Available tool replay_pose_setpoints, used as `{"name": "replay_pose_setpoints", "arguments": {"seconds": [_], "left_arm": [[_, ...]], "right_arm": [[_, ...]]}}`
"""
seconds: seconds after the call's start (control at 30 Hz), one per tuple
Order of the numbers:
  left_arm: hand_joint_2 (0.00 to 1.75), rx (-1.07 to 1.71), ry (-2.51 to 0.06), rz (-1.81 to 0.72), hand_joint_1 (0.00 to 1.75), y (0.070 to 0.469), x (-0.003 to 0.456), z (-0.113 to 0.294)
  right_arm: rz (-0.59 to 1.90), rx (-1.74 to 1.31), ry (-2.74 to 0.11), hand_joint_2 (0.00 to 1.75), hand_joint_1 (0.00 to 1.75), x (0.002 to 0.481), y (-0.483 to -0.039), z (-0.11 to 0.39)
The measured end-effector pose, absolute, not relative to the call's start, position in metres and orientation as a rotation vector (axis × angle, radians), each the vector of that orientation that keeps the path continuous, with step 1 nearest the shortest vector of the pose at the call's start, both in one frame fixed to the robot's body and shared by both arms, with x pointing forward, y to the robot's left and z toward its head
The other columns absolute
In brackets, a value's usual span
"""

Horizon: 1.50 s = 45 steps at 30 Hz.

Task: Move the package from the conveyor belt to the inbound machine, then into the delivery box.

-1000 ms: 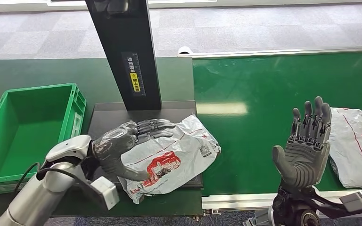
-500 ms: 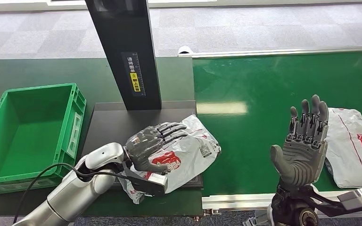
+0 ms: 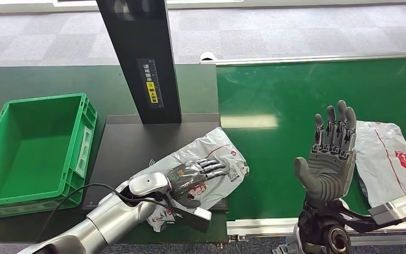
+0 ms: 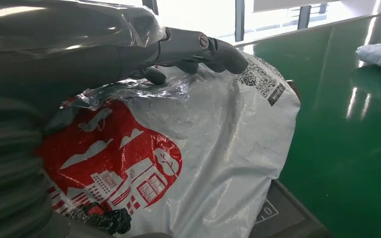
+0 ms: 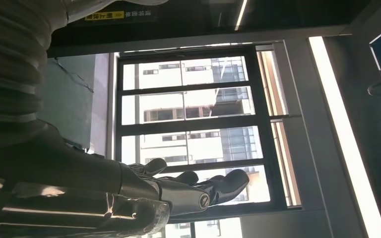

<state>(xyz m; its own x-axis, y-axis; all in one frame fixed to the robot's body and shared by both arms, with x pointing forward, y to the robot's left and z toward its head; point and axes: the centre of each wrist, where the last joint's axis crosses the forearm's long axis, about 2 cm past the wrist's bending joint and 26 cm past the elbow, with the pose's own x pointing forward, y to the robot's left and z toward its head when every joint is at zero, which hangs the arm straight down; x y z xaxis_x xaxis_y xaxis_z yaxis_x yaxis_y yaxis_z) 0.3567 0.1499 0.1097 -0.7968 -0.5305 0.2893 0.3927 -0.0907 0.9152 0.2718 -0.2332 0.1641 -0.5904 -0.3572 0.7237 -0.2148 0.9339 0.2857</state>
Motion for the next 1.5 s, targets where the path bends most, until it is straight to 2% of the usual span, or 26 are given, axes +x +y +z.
{"name": "replay_pose_setpoints", "arguments": {"seconds": [0.2,0.23,0.33,0.37,0.73,0.97,1.03,1.13,1.2,1.33,1.5], "left_arm": [[1.75,0.173,-1.534,-1.995,0.01,0.139,0.364,0.110],[1.75,0.178,-1.529,-2.004,0.39,0.137,0.365,0.110],[1.75,0.185,-1.514,-2.020,1.68,0.134,0.366,0.109],[1.75,0.185,-1.509,-2.023,1.75,0.134,0.365,0.107],[1.75,0.191,-1.498,-2.037,1.75,0.133,0.367,0.106],[1.75,0.097,-1.504,-2.017,1.75,0.134,0.369,0.109],[1.75,-0.027,-1.510,-1.963,1.75,0.138,0.370,0.114],[1.75,-0.356,-1.655,-1.761,1.75,0.151,0.368,0.147],[1.75,-0.392,-1.805,-1.676,1.75,0.156,0.367,0.172],[1.75,-0.348,-2.145,-1.497,1.75,0.169,0.364,0.230],[1.75,-0.135,-2.551,-1.222,1.75,0.196,0.349,0.296]], "right_arm": [[-0.209,0.410,-2.221,1.75,0.00,0.275,-0.232,0.164],[-0.209,0.410,-2.220,1.75,0.00,0.276,-0.232,0.164],[-0.208,0.414,-2.219,1.75,0.00,0.277,-0.231,0.164],[-0.208,0.416,-2.218,1.75,0.00,0.277,-0.231,0.164],[-0.216,0.429,-2.218,1.75,0.00,0.277,-0.227,0.162],[-0.217,0.429,-2.218,1.75,0.00,0.277,-0.227,0.162],[-0.218,0.428,-2.217,1.75,0.00,0.277,-0.228,0.162],[-0.220,0.424,-2.211,1.75,0.00,0.276,-0.229,0.159],[-0.222,0.418,-2.208,1.75,0.00,0.275,-0.229,0.158],[-0.237,0.394,-2.202,1.75,0.00,0.269,-0.231,0.155],[-0.261,0.356,-2.211,1.75,0.00,0.258,-0.238,0.154]]}}
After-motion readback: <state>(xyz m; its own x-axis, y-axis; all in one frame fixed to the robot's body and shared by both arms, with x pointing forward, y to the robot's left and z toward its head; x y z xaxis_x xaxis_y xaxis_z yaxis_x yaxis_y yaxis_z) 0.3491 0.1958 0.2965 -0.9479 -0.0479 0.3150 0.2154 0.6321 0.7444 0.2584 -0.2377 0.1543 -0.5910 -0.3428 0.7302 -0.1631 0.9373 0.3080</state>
